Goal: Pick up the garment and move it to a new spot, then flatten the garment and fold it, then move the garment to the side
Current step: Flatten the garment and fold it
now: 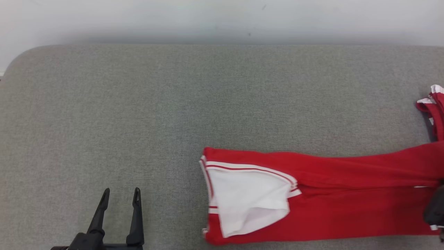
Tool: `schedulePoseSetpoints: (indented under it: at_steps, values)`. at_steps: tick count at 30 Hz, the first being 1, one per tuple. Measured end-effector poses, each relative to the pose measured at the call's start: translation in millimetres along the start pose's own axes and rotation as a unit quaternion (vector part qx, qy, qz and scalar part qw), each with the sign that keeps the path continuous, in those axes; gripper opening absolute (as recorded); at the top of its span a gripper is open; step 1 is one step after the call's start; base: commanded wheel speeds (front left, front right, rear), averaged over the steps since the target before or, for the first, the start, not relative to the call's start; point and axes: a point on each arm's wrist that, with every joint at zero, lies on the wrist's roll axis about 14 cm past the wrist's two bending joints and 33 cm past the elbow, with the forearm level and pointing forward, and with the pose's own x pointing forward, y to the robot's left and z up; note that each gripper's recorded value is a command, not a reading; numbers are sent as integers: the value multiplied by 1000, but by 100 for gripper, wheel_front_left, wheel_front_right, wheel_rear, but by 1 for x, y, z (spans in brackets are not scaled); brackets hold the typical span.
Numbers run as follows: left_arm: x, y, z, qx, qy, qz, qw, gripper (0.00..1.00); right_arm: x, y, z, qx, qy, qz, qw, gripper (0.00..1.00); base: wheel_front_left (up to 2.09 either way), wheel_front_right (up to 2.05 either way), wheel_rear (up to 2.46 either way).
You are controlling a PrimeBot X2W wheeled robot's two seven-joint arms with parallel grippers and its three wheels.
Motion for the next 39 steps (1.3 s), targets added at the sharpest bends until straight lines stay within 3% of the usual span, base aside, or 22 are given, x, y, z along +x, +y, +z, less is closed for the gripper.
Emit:
schedulePoseSetpoints:
  at_steps: [6,12,22,32,39]
  values:
    - [3,-7,-2,-4,2,-10,1000,100,-12,-40,21,1,-48,-59,997,0,0,0,0]
    - [1,-9,1,-8,-2,-10,1000,100,-22,-37,28,-10,-62,-58,996,0,0,0,0]
    - [-4,-12,5,-19,-8,-10,1000,100,-37,71,13,-60,-51,108,991,0,0,0,0]
    - [-16,-2,7,-19,-10,8,1000,100,-54,162,4,-84,-62,243,964,0,0,0,0]
    - [-24,5,9,-19,-13,20,1000,100,-71,217,-13,-99,-49,328,938,0,0,0,0]
